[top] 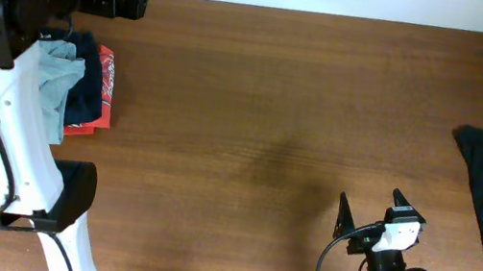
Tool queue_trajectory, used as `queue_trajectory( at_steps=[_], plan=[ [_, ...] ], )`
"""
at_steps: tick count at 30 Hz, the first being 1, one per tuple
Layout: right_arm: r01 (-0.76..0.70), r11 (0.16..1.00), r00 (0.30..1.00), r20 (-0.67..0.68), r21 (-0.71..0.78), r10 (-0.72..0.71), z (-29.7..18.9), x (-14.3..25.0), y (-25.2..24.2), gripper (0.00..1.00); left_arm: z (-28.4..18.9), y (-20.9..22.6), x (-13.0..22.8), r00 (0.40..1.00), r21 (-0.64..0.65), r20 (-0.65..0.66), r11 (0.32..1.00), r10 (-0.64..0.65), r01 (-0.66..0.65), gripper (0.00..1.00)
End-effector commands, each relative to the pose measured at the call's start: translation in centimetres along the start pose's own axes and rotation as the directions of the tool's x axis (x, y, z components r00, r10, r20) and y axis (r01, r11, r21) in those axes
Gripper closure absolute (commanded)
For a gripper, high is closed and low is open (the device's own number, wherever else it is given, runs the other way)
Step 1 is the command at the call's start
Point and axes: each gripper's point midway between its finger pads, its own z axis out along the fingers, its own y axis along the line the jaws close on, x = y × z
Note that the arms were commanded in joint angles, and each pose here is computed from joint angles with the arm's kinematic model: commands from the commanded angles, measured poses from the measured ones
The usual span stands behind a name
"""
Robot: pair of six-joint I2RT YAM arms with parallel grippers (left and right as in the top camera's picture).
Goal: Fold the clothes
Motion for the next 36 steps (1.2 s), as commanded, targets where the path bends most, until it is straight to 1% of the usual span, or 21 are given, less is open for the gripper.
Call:
queue_trajectory(
  at_steps=[1, 20, 23, 27, 29, 32, 33, 36],
  plan=[
    [-0.002, 1.000, 1.000, -0.003, 0.011, 0.002, 0.0, 0.2, -0.1, 0.01, -0.1, -0.3, 0.0, 1.000, 0.012, 0.002, 1.000, -0.008, 0.008, 0.01],
    [-0.002, 1.000, 1.000, -0.003, 0.011, 0.002, 0.0, 0.2, -0.1, 0.01, -0.1, -0.2, 0.0, 1.000, 0.008, 0.002, 1.000, -0.009, 0.009, 0.01],
    [-0.002, 1.000, 1.000, -0.003, 0.011, 0.002, 0.0, 0.2, -0.1, 0.01, 0.6, -0.2, 0.4, 1.000, 0.012, -0.023, 1.000, -0.011, 0.012, 0.01],
    [-0.002, 1.000, 1.000, -0.003, 0.011, 0.002, 0.0, 0.2, -0.1, 0.01, 1.2, -0.4, -0.3, 1.000, 0.020, -0.010, 1.000, -0.005, 0.005, 0.01],
    [-0.002, 1.000, 1.000, -0.003, 0.011, 0.002, 0.0, 0.2, -0.1, 0.01, 1.0, -0.7, -0.9, 1.000, 0.028, 0.014, 1.000, 0.004, -0.004, 0.01],
    [-0.002, 1.000, 1.000, -0.003, 0.011, 0.002, 0.0, 0.2, -0.1, 0.01, 0.7, -1.6, -2.6, 0.994, 0.040, 0.107, 0.998, 0.037, -0.041, 0.01],
    [-0.002, 1.000, 1.000, -0.003, 0.011, 0.002, 0.0, 0.2, -0.1, 0.01, 0.7, -1.9, -3.1, 0.986, 0.044, 0.160, 0.997, 0.053, -0.061, 0.01],
    [-0.002, 1.000, 1.000, -0.003, 0.011, 0.002, 0.0, 0.2, -0.1, 0.01, 0.8, -2.2, -2.9, 0.969, 0.045, 0.236, 0.995, 0.073, -0.086, 0.01]
  ],
)
